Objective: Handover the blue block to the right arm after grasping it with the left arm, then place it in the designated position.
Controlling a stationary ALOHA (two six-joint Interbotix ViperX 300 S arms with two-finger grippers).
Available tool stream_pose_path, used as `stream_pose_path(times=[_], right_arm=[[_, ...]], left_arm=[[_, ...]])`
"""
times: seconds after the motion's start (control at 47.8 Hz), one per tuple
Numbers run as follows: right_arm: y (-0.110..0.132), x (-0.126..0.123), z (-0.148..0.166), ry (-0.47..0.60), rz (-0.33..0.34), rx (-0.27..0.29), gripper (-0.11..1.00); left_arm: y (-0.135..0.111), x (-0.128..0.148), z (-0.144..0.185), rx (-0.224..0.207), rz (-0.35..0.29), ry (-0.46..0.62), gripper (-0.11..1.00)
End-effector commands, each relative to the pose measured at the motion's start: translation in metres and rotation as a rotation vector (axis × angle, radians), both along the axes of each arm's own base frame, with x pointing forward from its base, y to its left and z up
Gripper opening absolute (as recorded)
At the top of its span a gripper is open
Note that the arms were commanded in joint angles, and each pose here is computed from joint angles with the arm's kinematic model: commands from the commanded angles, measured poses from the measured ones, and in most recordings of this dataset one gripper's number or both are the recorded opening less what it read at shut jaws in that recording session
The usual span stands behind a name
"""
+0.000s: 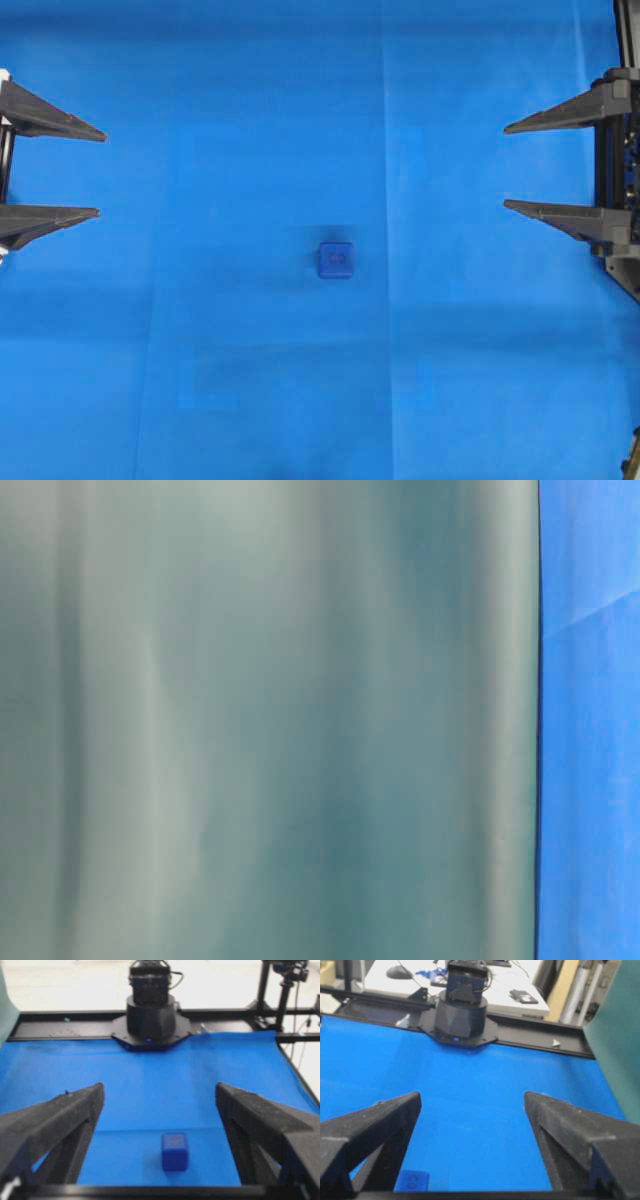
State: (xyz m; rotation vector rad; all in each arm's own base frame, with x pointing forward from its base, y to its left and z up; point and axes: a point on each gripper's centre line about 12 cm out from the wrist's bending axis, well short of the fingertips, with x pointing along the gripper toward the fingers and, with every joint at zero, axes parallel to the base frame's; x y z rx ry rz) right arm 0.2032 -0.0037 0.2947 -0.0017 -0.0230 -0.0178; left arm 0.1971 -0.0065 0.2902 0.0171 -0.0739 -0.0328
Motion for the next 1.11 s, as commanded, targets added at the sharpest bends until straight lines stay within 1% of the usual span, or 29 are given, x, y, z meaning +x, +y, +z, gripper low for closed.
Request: stream_pose_path(times=[0.0,0.168,0.461,0.649,0.942,1.089], right_arm=[[-0.001,0.002,0.012,-0.029,-0.004,0.005,0.98],[-0.003,0.002,0.012,-0.032,-0.015,0.005,0.98],[-0.005,0.003,0.011,-0.025,-0.024,0.004,0.98],[-0.005,0.005,0.009,-0.017,-0.024,0.006,0.98],[-0.005,0.006,0.007,-0.009,-0.025,0.006,0.98],[-0.005,0.007,0.006,-0.005,-0.026,0.007,0.98]], left_arm=[[-0.001,0.004,0.009,0.000,-0.002,-0.031,0.93],[-0.001,0.018,0.008,-0.002,-0.003,-0.051,0.93],[-0.003,0.066,0.013,-0.001,-0.004,-0.052,0.93],[-0.002,0.105,0.018,0.000,0.003,-0.063,0.93],[-0.003,0.174,0.027,0.000,0.005,-0.034,0.93],[-0.003,0.197,0.029,0.001,0.007,-0.012,0.93]])
